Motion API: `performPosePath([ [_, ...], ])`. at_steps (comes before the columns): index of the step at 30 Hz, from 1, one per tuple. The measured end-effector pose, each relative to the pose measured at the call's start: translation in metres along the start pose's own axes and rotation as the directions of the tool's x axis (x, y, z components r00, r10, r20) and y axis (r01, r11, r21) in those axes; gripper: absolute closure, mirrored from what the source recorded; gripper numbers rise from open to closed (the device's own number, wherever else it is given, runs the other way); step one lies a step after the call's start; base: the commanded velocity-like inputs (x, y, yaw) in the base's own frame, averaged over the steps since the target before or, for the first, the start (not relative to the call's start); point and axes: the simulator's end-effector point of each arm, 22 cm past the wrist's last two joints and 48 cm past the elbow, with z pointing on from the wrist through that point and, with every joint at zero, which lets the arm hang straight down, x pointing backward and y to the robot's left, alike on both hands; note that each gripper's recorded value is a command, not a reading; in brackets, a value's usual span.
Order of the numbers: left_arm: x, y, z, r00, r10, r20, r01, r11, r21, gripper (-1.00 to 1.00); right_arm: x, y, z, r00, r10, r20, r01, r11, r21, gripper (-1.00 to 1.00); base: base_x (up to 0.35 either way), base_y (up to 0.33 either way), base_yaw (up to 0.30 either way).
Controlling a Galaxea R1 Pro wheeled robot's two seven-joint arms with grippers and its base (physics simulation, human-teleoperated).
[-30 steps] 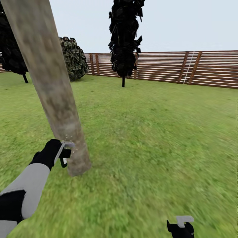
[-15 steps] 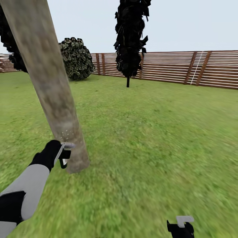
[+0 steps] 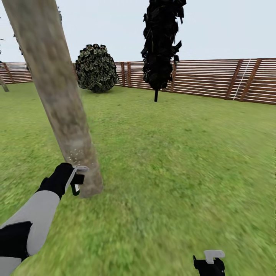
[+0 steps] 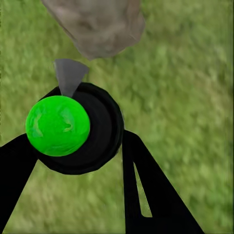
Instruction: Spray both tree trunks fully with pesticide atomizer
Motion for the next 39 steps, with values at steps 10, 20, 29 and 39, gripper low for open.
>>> performPosePath([
  [10,0.019,0.017,0.010,1.000,-0.013,-0.027,0.012,1.000,-0.015,1.00,0.000,0.000,0.000,1.000,-0.001,0.000,0.001,1.000,0.000,-1.00,0.106,-0.276,0.105],
  [20,0.074,0.034,0.033,0.998,0.013,-0.065,-0.017,0.998,-0.055,1.00,0.000,0.000,0.000,1.000,0.001,0.001,-0.001,1.000,0.000,-1.00,0.115,-0.273,0.180],
  [29,0.087,0.067,0.035,0.997,-0.013,-0.082,0.005,0.996,-0.090,1.00,0.000,0.001,0.000,1.000,0.001,0.001,-0.001,1.000,-0.001,-1.00,0.163,-0.254,0.176],
  [39,0.087,0.058,0.036,0.996,-0.038,-0.078,0.031,0.996,-0.084,1.00,0.000,0.000,0.000,1.000,0.001,0.000,-0.001,1.000,0.000,-1.00,0.192,-0.234,0.037],
])
